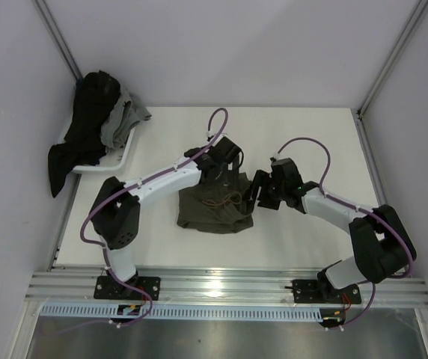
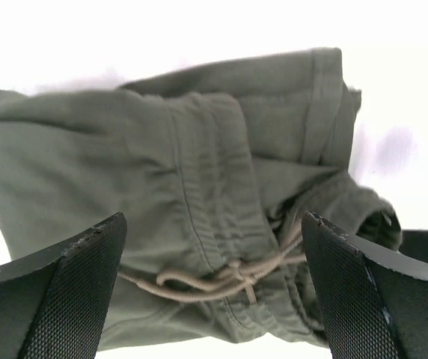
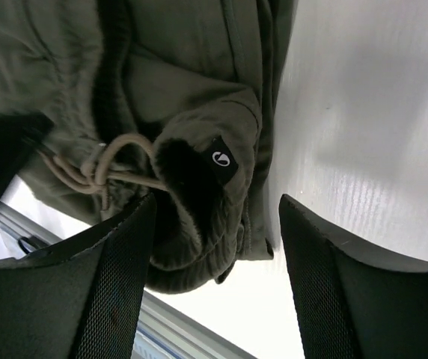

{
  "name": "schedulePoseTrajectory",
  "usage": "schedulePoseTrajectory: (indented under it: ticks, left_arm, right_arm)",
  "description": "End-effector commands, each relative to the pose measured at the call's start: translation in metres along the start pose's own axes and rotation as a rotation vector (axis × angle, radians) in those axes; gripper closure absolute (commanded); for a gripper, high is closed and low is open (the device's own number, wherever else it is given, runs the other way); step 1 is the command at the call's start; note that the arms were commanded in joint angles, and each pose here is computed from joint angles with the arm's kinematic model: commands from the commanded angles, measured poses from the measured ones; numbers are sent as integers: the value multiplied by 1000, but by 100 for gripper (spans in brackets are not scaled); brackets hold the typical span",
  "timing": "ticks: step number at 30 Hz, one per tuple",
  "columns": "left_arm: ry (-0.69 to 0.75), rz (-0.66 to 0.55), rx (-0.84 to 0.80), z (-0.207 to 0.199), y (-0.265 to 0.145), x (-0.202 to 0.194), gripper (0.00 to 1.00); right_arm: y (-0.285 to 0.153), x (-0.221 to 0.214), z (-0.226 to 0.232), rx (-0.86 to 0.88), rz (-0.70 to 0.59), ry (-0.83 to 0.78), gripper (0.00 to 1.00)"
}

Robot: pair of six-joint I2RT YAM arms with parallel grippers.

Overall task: Fold and stack the shorts
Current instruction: Fold the shorts

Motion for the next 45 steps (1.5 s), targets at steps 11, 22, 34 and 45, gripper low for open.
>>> schedulePoseTrajectory:
  ticks: [11, 22, 34, 45]
  left_arm:
    - [-34, 60, -46, 0, 21, 30, 1]
    - [-38, 187, -84, -7, 61, 11, 1]
    - [-2, 237, -35, 3, 81, -8, 47]
    - [31, 145, -33, 9, 52, 21, 100]
  right_arm:
    - [20, 24, 16, 4, -170, -77, 64]
    - [21, 10, -1, 33, -215, -60, 100]
    - [23, 4, -5, 57, -217, -58, 100]
    - [16, 13, 19, 158, -219, -131, 100]
Point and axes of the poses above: each gripper's point midway between its finger pads, its own y axis out along the fingers, its own z axis along the line the jaws close on, x = y × z, the point moved 1 cm from there along -y, back along the fingers, and after that the axes turned 1 degree about y, right-handed, at the moved point
